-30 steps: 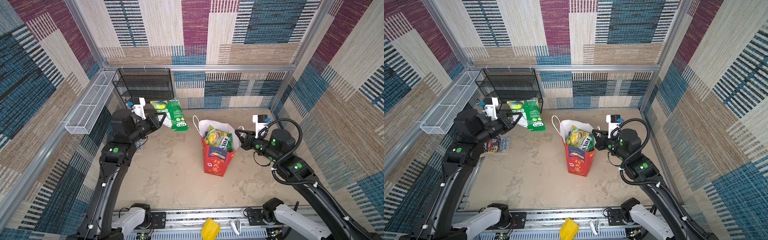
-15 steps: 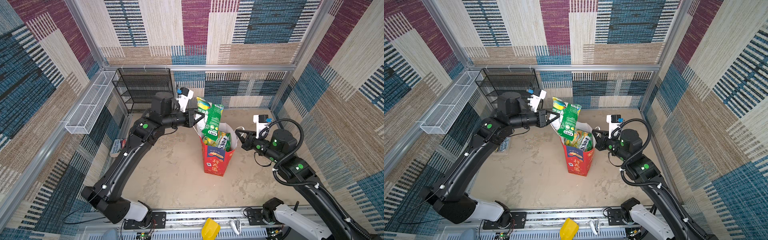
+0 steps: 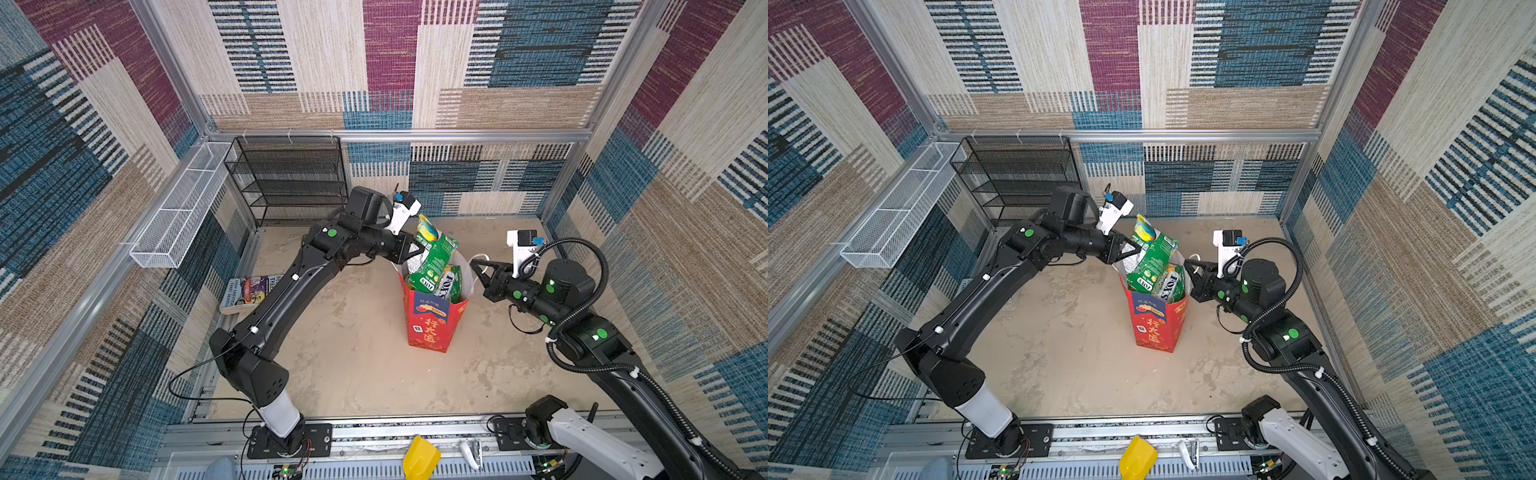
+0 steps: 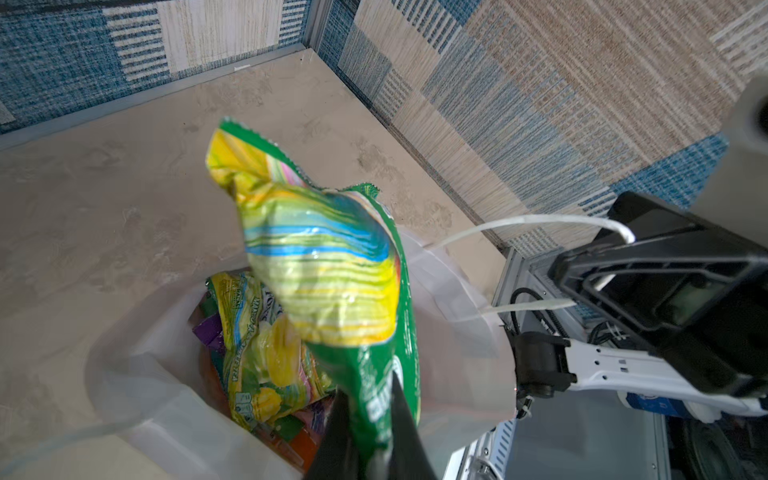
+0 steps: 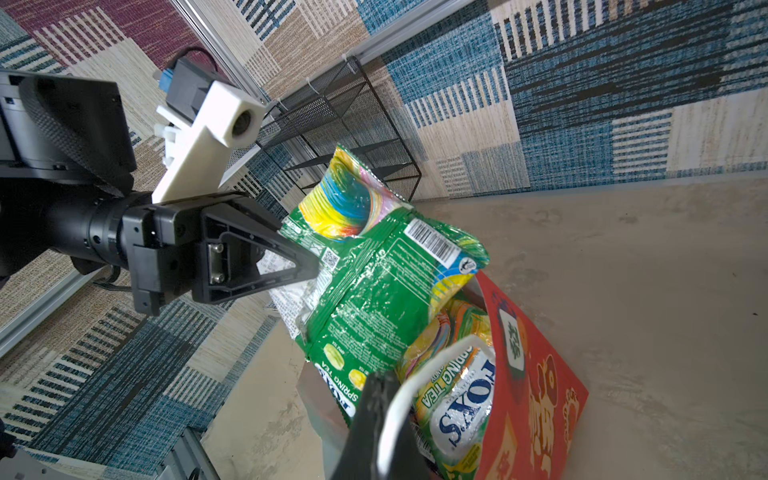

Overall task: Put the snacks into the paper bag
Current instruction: 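Lower the green packet into the paper bag with the left gripper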

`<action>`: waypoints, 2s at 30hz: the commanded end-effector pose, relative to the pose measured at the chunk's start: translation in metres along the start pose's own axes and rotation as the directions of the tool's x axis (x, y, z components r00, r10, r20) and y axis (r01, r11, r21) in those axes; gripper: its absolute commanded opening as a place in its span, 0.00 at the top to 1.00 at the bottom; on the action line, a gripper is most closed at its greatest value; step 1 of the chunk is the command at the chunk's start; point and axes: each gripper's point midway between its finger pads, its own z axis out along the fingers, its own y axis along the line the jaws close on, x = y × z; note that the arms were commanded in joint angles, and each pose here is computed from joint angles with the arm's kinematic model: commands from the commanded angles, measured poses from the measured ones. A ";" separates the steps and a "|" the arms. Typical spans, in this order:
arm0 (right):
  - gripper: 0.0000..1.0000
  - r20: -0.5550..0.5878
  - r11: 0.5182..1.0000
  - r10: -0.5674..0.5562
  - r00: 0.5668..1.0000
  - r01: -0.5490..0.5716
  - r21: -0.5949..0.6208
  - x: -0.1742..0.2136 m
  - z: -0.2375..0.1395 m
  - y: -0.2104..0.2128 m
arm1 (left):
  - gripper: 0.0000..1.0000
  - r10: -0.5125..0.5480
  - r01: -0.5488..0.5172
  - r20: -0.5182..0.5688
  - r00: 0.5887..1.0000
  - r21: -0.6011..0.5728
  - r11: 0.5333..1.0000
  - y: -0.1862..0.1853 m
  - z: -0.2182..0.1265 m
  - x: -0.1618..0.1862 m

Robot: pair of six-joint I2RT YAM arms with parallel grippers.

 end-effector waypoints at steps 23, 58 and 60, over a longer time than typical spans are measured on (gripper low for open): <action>0.97 0.076 0.999 -0.019 0.997 0.021 -0.026 -0.022 -0.005 0.011 | 1.00 0.071 -0.053 -0.097 0.993 0.181 0.982 -0.030 0.015 0.042; 0.97 0.090 1.000 -0.028 0.996 0.029 -0.010 -0.023 -0.010 0.009 | 0.76 -0.021 -0.033 -0.171 0.985 -0.306 0.951 -0.004 0.039 0.027; 0.97 0.086 1.000 -0.027 0.996 0.028 -0.007 -0.021 -0.011 0.008 | 0.77 -0.027 -0.039 -0.200 0.979 -0.318 0.947 0.000 0.046 0.032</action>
